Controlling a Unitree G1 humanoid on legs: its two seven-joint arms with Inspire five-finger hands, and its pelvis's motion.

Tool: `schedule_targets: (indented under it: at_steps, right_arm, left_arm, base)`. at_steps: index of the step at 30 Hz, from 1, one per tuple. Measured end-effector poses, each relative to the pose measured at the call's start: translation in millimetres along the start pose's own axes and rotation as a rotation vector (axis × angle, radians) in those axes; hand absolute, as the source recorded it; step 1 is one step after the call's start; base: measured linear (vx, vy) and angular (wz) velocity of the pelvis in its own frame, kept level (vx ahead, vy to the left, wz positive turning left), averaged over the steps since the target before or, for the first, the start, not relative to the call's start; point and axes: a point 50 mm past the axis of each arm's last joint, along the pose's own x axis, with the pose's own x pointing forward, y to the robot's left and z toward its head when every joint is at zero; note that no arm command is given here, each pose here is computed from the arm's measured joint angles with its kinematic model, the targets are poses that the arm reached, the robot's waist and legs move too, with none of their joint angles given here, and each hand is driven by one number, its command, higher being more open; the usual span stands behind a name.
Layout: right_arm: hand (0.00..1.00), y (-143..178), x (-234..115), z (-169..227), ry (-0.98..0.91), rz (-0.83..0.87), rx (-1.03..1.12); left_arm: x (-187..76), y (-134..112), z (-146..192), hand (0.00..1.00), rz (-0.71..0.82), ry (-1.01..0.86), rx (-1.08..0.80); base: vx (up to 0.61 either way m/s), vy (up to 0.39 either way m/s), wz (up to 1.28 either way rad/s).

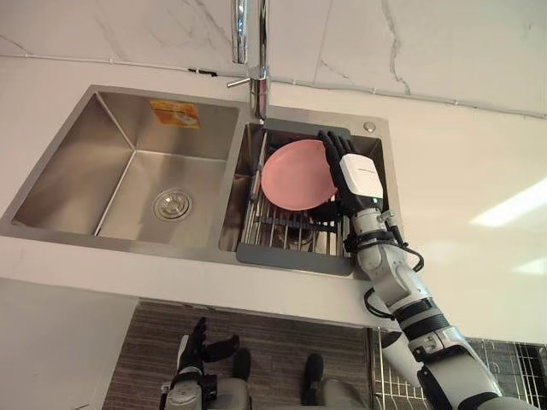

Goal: Walk over to the sink, pick up the cup, carry it to the dishwasher, place the cup inside the dishwasher, then close the dishwasher door

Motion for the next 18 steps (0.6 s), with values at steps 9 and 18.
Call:
schedule_targets:
  at_steps: [9,18]
  right_arm:
    - [1.00,-2.8,3.8,-1.0,0.000,-0.017,-0.009]
    - [0.00,-0.3,3.7,0.6,-0.008,-0.002,-0.012]
  left_arm:
    - [1.0,-2.8,3.0,1.00,-0.004,-0.009,0.010]
    - [1.1,-2.8,3.7,1.00,-0.004,-0.014,0.009]
  base:
    - [0.00,0.000,0.00]
    - [0.00,0.000,0.00]
